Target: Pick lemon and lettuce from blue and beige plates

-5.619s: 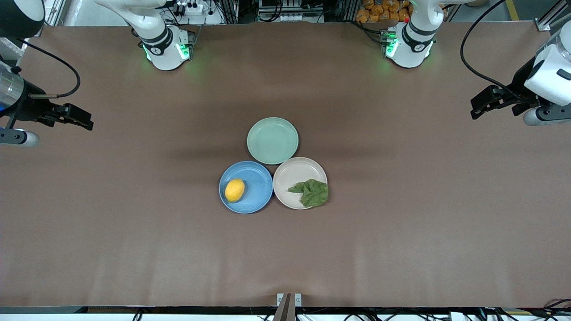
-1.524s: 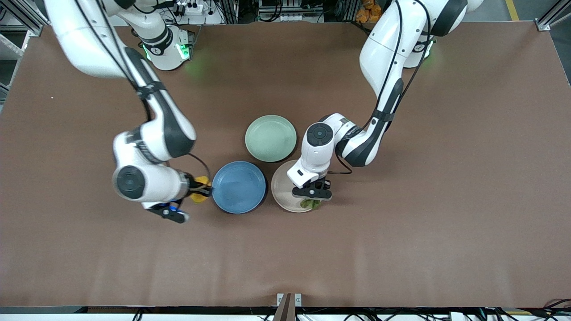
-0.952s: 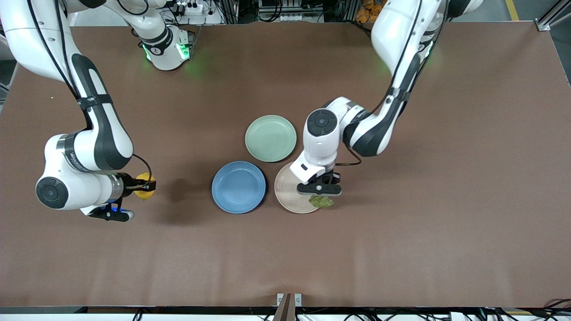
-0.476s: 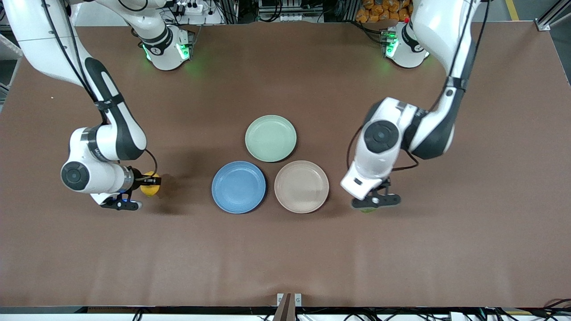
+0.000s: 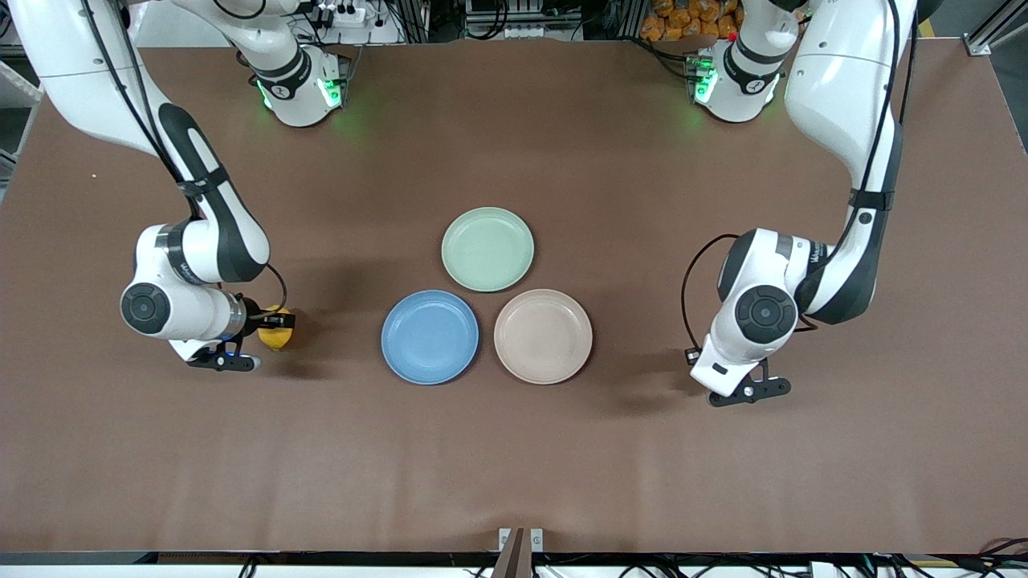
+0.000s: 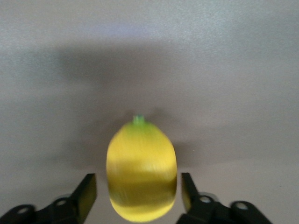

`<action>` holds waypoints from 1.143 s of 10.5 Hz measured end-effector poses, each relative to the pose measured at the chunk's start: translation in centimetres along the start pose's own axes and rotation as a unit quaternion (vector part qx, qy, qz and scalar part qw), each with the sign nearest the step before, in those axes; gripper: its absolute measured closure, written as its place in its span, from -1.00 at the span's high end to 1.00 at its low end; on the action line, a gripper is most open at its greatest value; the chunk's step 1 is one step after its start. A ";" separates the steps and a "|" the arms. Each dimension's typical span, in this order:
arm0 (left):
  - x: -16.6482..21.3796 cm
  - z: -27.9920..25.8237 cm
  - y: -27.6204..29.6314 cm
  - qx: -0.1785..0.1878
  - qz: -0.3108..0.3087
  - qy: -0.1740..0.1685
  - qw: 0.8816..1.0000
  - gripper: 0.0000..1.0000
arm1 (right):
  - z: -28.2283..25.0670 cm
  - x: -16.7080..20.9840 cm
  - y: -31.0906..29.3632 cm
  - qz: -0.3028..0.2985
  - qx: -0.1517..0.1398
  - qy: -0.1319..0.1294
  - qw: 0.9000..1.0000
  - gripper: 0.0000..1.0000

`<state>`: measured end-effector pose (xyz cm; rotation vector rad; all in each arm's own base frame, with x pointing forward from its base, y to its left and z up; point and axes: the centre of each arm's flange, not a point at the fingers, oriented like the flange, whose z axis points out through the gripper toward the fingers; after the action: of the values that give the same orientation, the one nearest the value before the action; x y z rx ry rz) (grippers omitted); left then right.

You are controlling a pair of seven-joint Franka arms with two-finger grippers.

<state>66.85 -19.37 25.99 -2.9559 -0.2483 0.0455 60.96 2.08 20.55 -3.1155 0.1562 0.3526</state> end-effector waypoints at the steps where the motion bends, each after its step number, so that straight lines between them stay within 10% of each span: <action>1: 0.4 -0.5 -0.4 -0.003 -0.004 0.004 1.000 -0.13 | -0.4 0.0 0.0 0.000 0.000 0.003 1.000 0.99; 5: 0.1 -13.1 -2.9 -0.012 0.033 0.034 0.999 0.93 | -11.4 0.5 -0.1 0.002 -0.010 -0.004 1.000 1.00; 12: -8.0 -34.5 -14.7 -0.052 0.042 0.061 0.996 1.00 | -34.2 -9.7 0.4 0.008 -0.020 0.095 0.995 1.00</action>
<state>58.11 -12.37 62.70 -3.0570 -0.1121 -0.1394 59.10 2.20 56.02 -3.1853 0.1777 0.0585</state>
